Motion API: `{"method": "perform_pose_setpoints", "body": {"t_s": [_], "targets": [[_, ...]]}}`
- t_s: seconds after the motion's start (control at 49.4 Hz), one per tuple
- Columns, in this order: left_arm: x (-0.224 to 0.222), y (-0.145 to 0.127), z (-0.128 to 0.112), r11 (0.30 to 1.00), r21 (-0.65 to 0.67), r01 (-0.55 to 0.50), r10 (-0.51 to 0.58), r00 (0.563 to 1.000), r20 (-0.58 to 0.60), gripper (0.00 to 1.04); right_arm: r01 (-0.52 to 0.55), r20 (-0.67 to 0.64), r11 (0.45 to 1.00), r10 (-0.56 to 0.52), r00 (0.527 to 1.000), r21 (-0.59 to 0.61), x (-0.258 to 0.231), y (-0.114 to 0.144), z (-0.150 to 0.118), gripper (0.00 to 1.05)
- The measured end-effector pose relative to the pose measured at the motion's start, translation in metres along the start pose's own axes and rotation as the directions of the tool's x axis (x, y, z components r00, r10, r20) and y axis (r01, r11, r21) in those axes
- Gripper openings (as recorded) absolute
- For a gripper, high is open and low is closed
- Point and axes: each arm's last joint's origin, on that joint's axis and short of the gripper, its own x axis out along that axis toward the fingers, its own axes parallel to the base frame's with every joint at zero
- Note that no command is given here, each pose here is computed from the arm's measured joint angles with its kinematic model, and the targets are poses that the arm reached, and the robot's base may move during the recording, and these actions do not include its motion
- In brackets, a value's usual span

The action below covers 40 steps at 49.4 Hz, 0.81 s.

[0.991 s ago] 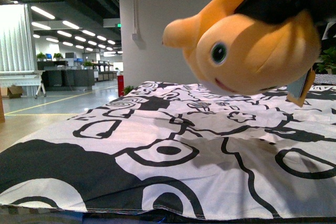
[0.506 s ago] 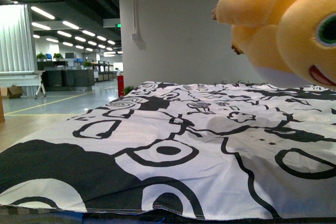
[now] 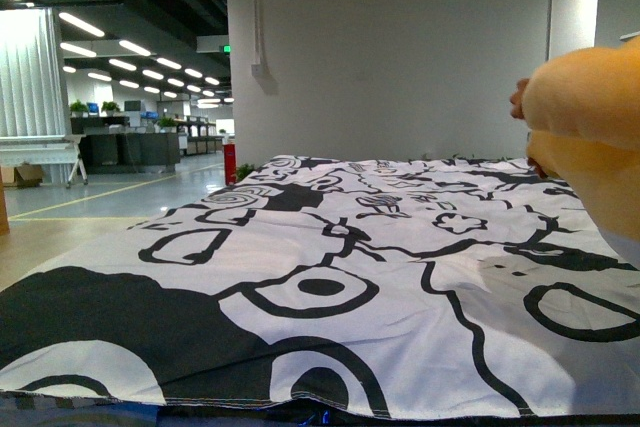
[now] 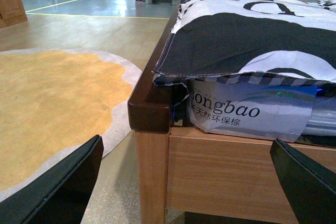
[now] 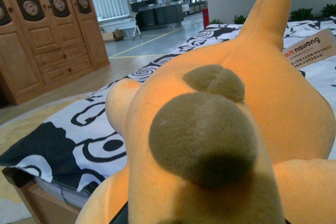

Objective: Put away toys

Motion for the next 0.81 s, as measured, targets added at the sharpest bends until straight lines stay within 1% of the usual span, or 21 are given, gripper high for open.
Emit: {"method": "perform_pose_setpoints", "body": {"t_s": [0.121,0.222,0.364,0.425,0.506,0.607,0.809], "targets": [[0.0,0.0,0.0,1.0,0.0,0.0,0.0,1.0,0.0,0.99,0.009,-0.008,1.0,-0.009,1.0,0.001,-0.018,0.006,-0.016,0.17],[0.0,0.0,0.0,1.0,0.0,0.0,0.0,1.0,0.0,0.99,-0.011,0.0,1.0,0.011,1.0,-0.011,-0.028,0.012,-0.026,0.17],[0.0,0.0,0.0,1.0,0.0,0.0,0.0,1.0,0.0,0.99,0.001,0.04,1.0,0.0,0.999,-0.026,-0.04,0.017,-0.038,0.17],[0.0,0.0,0.0,1.0,0.0,0.0,0.0,1.0,0.0,0.99,0.018,0.062,0.999,-0.017,0.998,-0.027,-0.046,0.019,-0.048,0.17],[0.0,0.0,0.0,1.0,0.0,0.0,0.0,1.0,0.0,0.99,0.013,0.08,0.999,-0.01,0.997,-0.037,-0.052,0.023,-0.06,0.17],[0.0,0.0,0.0,1.0,0.0,0.0,0.0,1.0,0.0,0.99,0.012,0.077,1.0,-0.01,0.997,-0.029,-0.054,0.023,-0.072,0.17],[0.0,0.0,0.0,1.0,0.0,0.0,0.0,1.0,0.0,0.99,0.023,0.069,1.0,-0.022,0.997,-0.016,-0.056,0.022,-0.086,0.17]]}}
